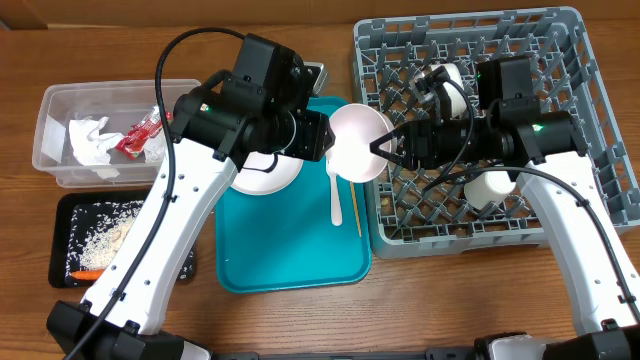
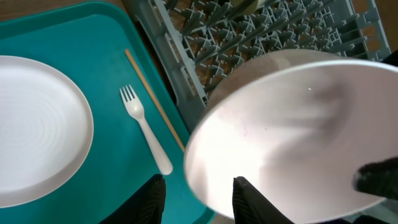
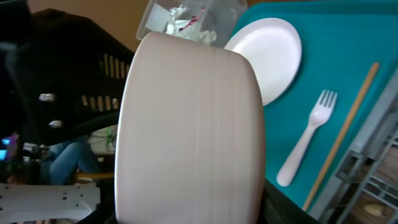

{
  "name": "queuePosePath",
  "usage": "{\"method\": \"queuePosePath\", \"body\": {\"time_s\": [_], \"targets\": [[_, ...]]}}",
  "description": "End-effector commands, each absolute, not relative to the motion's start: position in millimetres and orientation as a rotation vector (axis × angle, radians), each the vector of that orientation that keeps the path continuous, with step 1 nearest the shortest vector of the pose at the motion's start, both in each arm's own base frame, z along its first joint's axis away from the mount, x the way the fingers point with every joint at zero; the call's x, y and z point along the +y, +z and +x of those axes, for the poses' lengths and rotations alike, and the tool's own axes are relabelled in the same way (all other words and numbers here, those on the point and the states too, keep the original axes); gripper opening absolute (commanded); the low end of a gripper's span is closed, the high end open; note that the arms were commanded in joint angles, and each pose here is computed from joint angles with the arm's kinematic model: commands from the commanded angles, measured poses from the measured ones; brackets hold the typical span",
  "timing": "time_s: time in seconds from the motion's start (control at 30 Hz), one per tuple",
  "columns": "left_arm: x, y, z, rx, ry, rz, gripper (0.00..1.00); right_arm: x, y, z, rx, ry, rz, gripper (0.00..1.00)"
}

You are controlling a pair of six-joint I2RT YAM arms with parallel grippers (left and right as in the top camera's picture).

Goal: Sort waste into correct bins and load items into the dishwasher
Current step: 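Hand the pink bowl from the left gripper to the right gripper, then lower the pink bowl into the rack with the right gripper and release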

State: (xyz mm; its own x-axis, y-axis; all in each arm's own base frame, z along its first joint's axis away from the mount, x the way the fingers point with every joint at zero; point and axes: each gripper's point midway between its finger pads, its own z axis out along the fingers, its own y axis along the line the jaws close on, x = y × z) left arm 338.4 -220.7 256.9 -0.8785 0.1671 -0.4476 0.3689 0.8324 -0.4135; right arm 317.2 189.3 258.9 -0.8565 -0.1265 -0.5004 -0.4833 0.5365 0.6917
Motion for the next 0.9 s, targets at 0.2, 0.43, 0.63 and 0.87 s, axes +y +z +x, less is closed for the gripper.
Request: {"method": "queuePosePath", "body": {"time_s": [0.2, 0.43, 0.63, 0.87], "targets": [[-222, 265, 338, 2.577, -0.689, 0.458, 0.39, 158, 234, 346, 2.472, 0.868, -0.417, 0.43], [-218, 262, 338, 2.588, -0.651, 0.459, 0.39, 118, 217, 366, 2.532, 0.502, -0.313, 0.43], [-216, 261, 338, 2.592, -0.635, 0.454, 0.38, 83, 210, 378, 2.547, 0.228, -0.232, 0.42], [-213, 259, 337, 2.606, -0.618, 0.449, 0.39, 26, 212, 386, 2.531, -0.200, -0.101, 0.42]]}}
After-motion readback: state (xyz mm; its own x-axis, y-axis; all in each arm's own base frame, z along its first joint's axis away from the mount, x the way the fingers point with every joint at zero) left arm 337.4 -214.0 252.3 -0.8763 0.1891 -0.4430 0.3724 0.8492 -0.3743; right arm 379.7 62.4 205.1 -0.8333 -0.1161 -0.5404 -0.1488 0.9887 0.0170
